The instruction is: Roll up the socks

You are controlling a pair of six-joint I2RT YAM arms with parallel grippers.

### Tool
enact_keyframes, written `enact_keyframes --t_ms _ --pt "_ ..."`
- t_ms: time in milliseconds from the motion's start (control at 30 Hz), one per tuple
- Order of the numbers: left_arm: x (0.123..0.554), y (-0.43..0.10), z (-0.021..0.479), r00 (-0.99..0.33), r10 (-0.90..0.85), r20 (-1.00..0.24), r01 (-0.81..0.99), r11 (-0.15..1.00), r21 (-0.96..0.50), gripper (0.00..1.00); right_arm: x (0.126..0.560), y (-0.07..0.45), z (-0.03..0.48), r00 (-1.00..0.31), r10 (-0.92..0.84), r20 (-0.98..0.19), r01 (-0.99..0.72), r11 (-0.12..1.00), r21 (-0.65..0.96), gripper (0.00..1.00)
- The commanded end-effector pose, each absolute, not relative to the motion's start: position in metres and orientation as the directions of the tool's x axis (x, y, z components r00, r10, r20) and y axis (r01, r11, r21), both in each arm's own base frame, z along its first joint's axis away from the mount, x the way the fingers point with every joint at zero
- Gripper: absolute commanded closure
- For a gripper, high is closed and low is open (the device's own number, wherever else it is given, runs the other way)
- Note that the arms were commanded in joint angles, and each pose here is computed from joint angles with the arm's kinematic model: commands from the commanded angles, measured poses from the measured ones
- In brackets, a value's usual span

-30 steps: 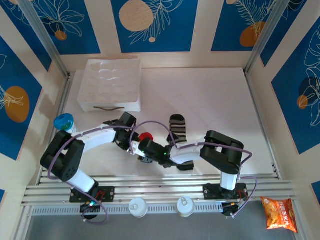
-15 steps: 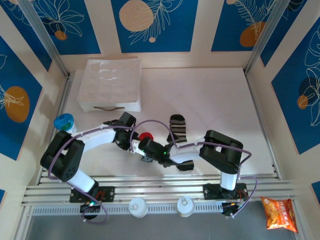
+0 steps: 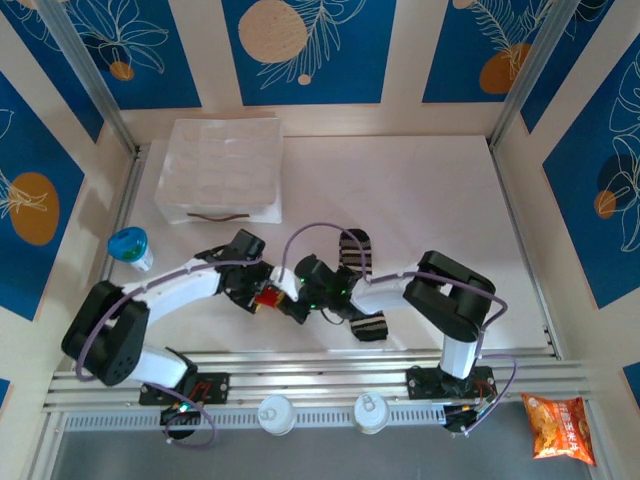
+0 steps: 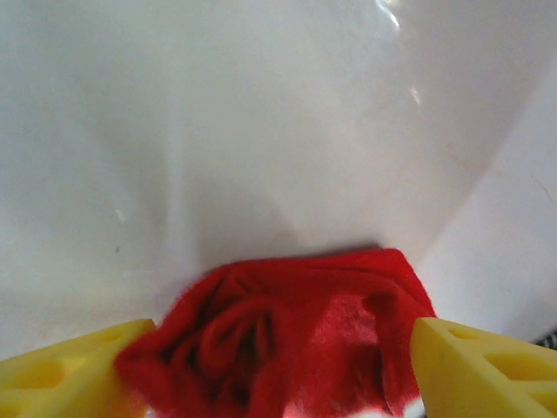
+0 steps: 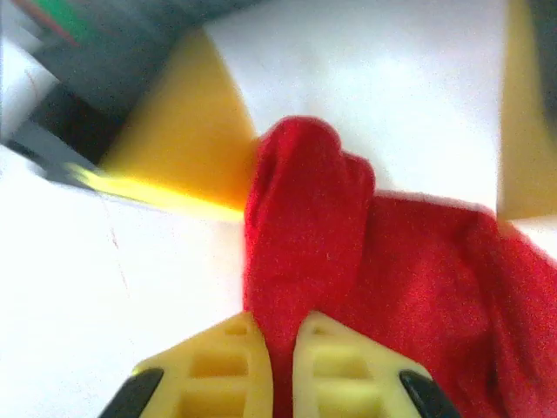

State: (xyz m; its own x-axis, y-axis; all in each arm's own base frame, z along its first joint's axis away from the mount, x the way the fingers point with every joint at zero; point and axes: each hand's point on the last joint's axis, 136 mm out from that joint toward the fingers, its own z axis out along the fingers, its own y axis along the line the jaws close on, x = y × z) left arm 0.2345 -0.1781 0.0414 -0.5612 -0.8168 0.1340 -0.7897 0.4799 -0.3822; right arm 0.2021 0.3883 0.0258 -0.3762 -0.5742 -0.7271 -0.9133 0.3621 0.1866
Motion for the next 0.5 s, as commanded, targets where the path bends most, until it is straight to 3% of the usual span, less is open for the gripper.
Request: enact_keyframes --t_ms 0,300,467 --pt "0.227 -0.183 0.060 -0.605 -0.782 0.153 -0.746 0.489 -0.453 0.23 0.179 0.322 -0.046 -0.722 -0.564 -0.401 -0.691 0.550 0.470 1.00" --pt "0.213 -0.177 0.052 -0.637 -0.757 0.147 -0.718 0.512 -0.473 0.35 0.182 0.312 -0.054 -0.817 -0.506 -0.278 -0.557 0.565 0.609 1.00" --pt "0.228 -0.191 0.054 -0.661 -0.738 0.138 -0.683 0.515 -0.518 0.37 0.186 0.317 -0.050 -0.829 -0.500 -0.250 -0.529 0.557 0.640 1.00"
